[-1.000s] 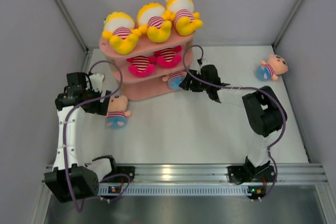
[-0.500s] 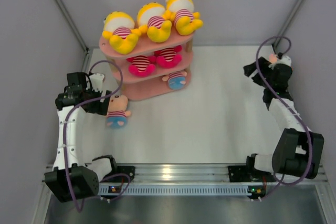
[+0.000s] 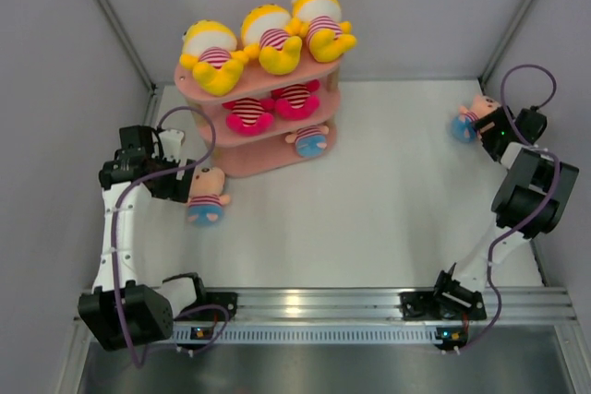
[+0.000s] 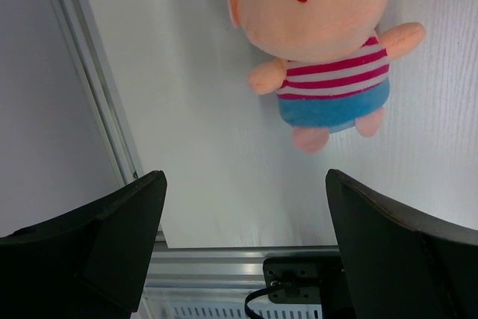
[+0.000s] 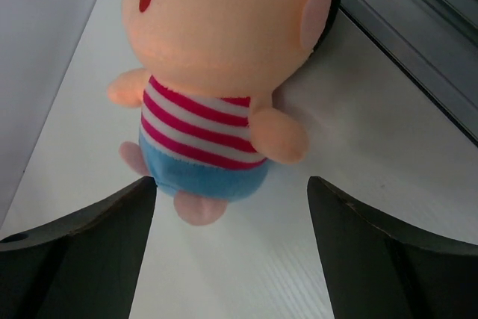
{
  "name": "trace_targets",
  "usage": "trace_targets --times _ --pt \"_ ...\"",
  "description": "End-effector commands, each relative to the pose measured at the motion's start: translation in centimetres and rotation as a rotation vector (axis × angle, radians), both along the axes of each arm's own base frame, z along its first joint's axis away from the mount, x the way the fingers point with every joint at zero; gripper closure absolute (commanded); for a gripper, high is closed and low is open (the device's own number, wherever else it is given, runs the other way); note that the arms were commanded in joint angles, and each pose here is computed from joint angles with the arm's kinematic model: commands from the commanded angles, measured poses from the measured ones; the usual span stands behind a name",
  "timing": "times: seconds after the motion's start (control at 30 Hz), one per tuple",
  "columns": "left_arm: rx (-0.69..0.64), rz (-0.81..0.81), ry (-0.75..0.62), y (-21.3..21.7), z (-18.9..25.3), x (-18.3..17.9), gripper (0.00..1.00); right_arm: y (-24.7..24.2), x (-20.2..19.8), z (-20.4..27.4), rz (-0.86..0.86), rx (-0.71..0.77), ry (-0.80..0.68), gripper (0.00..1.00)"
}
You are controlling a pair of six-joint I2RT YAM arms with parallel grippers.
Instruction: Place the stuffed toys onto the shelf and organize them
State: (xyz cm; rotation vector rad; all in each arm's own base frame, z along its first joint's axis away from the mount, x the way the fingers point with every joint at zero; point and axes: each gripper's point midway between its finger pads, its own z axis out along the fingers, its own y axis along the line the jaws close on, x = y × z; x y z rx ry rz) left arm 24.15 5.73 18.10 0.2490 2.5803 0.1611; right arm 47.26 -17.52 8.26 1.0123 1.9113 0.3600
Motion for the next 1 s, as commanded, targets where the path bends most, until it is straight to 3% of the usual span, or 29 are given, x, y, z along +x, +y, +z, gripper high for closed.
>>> trace_targets --times 0.0,0.1,0.17,0.2,0.23,0.3,0.33,0.43,0.67,0.87,0.97 --pt "0.018 0.018 -0.012 0.5 0.5 0.6 0.06 -0.9 3.1 2.1 0.015 -0.012 -0.089 0.18" --pt "0.018 0.025 0.002 0.6 0.3 0.9 0.06 -1.3 4.0 0.8 0.010 0.002 -0.064 0.20" --pt "0.009 0.022 0.007 0.6 0.2 1.2 0.07 -1.3 4.1 -0.8 0.011 0.023 -0.031 0.28" --pt "0.005 0.023 0.006 0.5 0.2 1.3 0.07 -1.3 4.4 -0.7 0.016 0.024 -0.035 0.35" --pt "-0.002 0.019 0.006 0.4 0.3 1.4 0.07 -1.2 4.4 -0.9 0.021 0.028 -0.031 0.51" --pt "-0.006 0.024 0.004 0.3 0.4 1.4 0.07 -1.0 4.1 -1.3 0.029 0.030 -0.023 0.67" --pt "-0.007 0.021 -0.001 0.3 0.4 1.4 0.07 -0.8 4.0 -1.3 0.035 0.024 -0.022 0.81" --pt "-0.013 0.016 -0.008 0.1 0.5 1.1 0.07 -0.1 3.3 -0.5 0.053 0.009 -0.031 1.00" --pt "-0.061 -0.022 -0.027 -1.1 0.3 0.6 0.07 5.1 1.0 6.1 0.142 -0.109 -0.116 1.00" --pt "-0.075 -0.058 -0.017 -1.8 -0.6 -0.5 0.06 14.2 -3.3 8.1 0.328 -0.195 -0.127 1.00" --pt "-0.081 -0.064 -0.010 -2.0 -1.0 -0.7 0.06 20.8 -6.0 9.3 0.522 -0.243 -0.132 1.00"
